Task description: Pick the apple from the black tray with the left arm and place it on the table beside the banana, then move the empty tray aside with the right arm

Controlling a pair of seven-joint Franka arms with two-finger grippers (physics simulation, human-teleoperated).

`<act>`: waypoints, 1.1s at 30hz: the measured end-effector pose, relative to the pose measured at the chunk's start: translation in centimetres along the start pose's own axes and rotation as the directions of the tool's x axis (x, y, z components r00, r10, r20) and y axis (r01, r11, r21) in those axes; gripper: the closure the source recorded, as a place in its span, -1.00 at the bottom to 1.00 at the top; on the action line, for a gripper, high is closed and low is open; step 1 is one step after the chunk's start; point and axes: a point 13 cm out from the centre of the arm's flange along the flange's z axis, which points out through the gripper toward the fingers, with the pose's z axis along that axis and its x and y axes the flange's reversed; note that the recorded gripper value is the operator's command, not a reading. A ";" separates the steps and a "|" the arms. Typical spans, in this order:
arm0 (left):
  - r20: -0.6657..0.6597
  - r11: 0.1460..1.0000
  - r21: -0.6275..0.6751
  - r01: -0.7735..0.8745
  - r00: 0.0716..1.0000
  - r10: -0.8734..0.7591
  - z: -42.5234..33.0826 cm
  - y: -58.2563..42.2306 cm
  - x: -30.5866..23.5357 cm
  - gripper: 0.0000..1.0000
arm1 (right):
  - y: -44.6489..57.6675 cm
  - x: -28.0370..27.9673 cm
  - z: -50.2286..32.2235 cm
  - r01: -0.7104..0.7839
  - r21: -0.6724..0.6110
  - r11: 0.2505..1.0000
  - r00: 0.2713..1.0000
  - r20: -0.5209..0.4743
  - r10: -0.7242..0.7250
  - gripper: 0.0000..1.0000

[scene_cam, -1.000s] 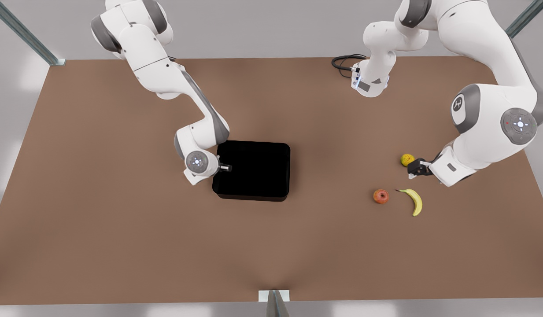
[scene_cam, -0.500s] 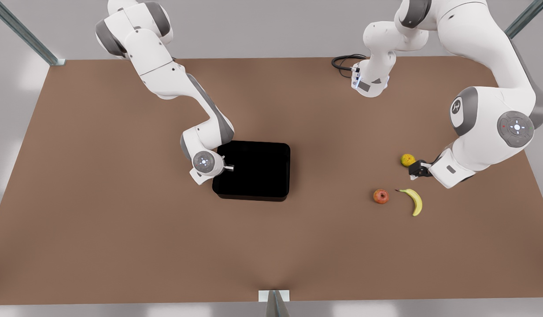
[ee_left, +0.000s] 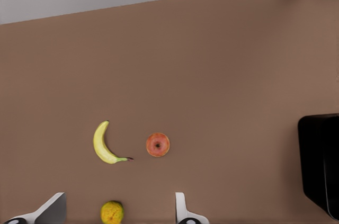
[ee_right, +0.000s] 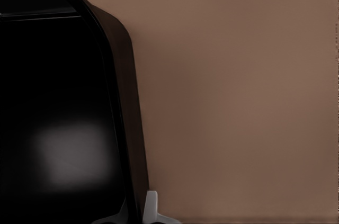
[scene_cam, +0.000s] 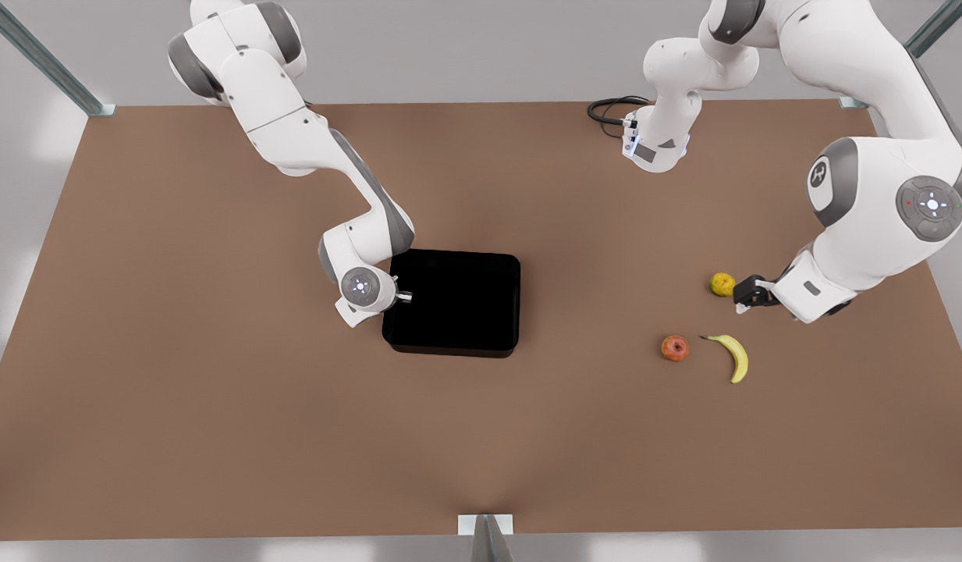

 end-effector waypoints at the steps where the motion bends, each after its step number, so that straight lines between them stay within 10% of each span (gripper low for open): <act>1: 0.000 1.000 -0.001 0.002 1.000 -0.002 0.0 0.2 0.0 -1.00 | 0.0 0.1 -0.4 0.001 -0.002 1.000 1.000 0.002 -0.001 0.56; 33: -0.008 1.000 0.014 0.000 1.000 0.000 -0.6 -0.6 0.7 -1.00 | -15.6 -2.6 -21.8 -0.022 0.007 1.000 0.999 0.027 0.022 0.75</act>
